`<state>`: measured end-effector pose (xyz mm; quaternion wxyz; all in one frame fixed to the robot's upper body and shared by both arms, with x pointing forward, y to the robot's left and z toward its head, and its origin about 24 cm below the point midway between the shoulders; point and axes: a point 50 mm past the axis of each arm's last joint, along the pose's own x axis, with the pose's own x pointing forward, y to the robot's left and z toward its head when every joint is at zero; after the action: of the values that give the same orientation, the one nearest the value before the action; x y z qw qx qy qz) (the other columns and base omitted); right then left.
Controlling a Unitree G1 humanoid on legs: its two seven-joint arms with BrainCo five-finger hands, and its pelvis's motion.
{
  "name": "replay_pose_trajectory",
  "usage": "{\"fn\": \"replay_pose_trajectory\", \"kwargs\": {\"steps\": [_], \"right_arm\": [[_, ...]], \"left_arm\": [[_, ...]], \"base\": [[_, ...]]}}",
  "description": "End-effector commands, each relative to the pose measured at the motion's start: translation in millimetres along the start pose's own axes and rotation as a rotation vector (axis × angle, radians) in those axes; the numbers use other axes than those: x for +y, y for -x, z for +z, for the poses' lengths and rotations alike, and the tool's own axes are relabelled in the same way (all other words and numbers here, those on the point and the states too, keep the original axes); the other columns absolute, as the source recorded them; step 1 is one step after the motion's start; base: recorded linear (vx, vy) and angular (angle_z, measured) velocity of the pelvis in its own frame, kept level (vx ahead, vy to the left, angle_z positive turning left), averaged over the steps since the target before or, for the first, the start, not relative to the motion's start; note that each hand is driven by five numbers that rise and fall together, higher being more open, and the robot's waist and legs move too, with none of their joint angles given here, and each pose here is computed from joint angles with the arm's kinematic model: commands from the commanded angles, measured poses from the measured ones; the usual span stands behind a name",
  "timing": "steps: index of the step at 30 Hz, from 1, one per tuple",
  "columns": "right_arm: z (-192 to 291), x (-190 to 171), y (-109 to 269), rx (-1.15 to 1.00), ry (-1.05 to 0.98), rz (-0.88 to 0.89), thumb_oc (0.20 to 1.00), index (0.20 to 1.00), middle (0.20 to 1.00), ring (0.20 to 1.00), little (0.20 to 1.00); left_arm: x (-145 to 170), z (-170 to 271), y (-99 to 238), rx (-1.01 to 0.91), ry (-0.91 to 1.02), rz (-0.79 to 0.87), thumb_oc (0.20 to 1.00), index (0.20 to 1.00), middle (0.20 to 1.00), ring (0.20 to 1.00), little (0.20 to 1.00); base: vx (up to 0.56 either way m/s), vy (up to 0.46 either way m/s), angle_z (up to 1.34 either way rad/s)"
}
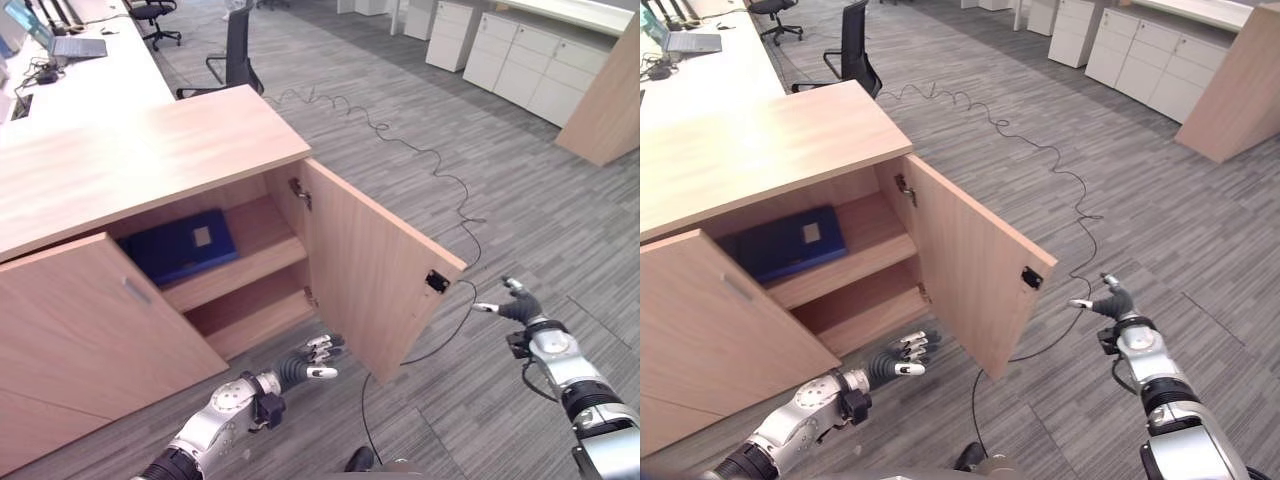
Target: Put the empty folder in the office cabinet
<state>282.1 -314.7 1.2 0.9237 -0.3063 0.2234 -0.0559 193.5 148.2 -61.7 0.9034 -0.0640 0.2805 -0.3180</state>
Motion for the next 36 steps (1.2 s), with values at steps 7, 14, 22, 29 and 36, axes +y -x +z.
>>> {"fn": "replay_pose_trajectory", "kwargs": {"steps": [7,14,22,29,36], "right_arm": [[19.4,1.8,-6.5,-0.050,0.012,0.048,1.000,1.000,1.000,1.000,1.000],[64.4,19.3,-7.3,-0.237,0.162,0.135,1.000,1.000,1.000,1.000,1.000],[206.5,161.6,104.8,-0.979,-0.088,0.881,1.000,1.000,1.000,1.000,1.000],[230.0,236.2,186.2,-0.995,-0.343,1.422,1.000,1.000,1.000,1.000,1.000],[214.4,243.6,178.6,-0.919,-0.311,1.402,1.000,1.000,1.000,1.000,1.000]], "left_arm": [[44.7,-141.3,84.2,0.753,-0.197,0.393,1.000,1.000,1.000,1.000,1.000],[33.3,-195.2,170.3,1.045,0.067,0.661,1.000,1.000,1.000,1.000,1.000],[23.2,-196.3,148.9,1.029,0.071,0.696,1.000,1.000,1.000,1.000,1.000],[17.7,-196.6,138.5,1.051,0.021,0.680,1.000,1.000,1.000,1.000,1.000],[8.7,-200.4,133.7,1.043,0.033,0.684,1.000,1.000,1.000,1.000,1.000]], "base": [[-0.04,0.043,0.15],[-0.01,0.007,0.04],[0.00,-0.017,-0.08],[0.02,0.003,0.28],[0.03,-0.044,0.32]]}}
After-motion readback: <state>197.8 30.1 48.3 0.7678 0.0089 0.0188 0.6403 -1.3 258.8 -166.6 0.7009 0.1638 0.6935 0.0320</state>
